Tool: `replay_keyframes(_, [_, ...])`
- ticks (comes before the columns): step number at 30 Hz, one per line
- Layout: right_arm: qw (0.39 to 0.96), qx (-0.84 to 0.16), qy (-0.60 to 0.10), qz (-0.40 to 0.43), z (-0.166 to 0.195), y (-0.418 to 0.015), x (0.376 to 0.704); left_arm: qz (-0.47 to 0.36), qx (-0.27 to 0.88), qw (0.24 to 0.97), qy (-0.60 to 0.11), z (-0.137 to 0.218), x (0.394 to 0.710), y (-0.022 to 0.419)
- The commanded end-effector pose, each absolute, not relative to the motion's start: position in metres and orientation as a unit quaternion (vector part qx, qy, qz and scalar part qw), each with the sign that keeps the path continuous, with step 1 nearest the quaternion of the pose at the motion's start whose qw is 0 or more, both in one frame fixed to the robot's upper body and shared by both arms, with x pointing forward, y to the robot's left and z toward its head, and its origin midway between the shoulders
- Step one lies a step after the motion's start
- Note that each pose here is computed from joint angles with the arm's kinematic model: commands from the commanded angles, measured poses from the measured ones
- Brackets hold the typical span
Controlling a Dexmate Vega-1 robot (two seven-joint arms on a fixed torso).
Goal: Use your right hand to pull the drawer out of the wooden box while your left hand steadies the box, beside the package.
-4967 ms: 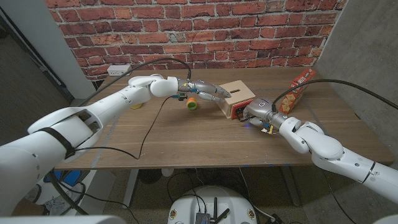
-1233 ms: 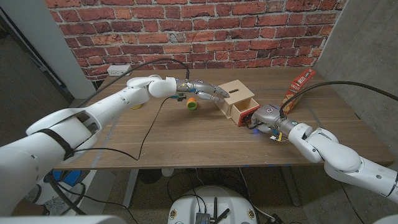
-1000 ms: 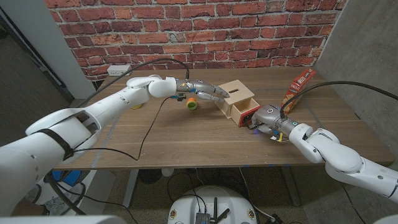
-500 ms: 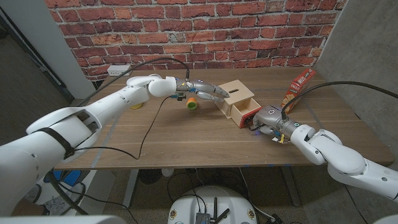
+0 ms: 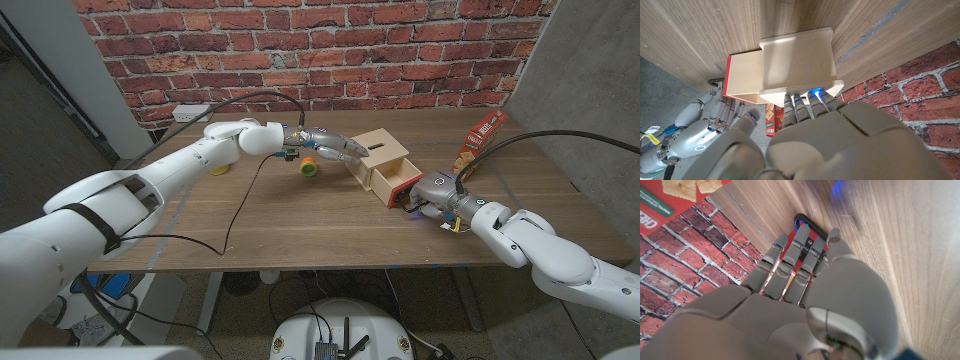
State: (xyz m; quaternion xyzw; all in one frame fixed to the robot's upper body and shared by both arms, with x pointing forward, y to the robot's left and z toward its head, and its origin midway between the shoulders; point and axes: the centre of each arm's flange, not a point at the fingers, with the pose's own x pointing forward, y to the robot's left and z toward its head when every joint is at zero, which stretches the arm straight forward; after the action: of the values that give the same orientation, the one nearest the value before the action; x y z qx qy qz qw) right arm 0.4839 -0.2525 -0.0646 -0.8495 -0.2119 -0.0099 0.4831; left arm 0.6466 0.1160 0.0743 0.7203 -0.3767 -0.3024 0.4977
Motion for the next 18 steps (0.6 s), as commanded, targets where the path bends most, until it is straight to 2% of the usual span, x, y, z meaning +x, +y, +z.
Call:
replay_keyframes(1, [0.479, -0.854, -0.202, -0.005, -0.0671, -0.2564, 0.4799, -0.297, 0.723, 0.497, -0.377, 0.0756, 0.6474, 0.1176])
replay_keyframes(18, [0.479, -0.858, -0.187, -0.006, -0.0712, -0.2614, 0.4716, -0.299, 0.721, 0.499, -0.376, 0.0758, 0.6497, 0.1173])
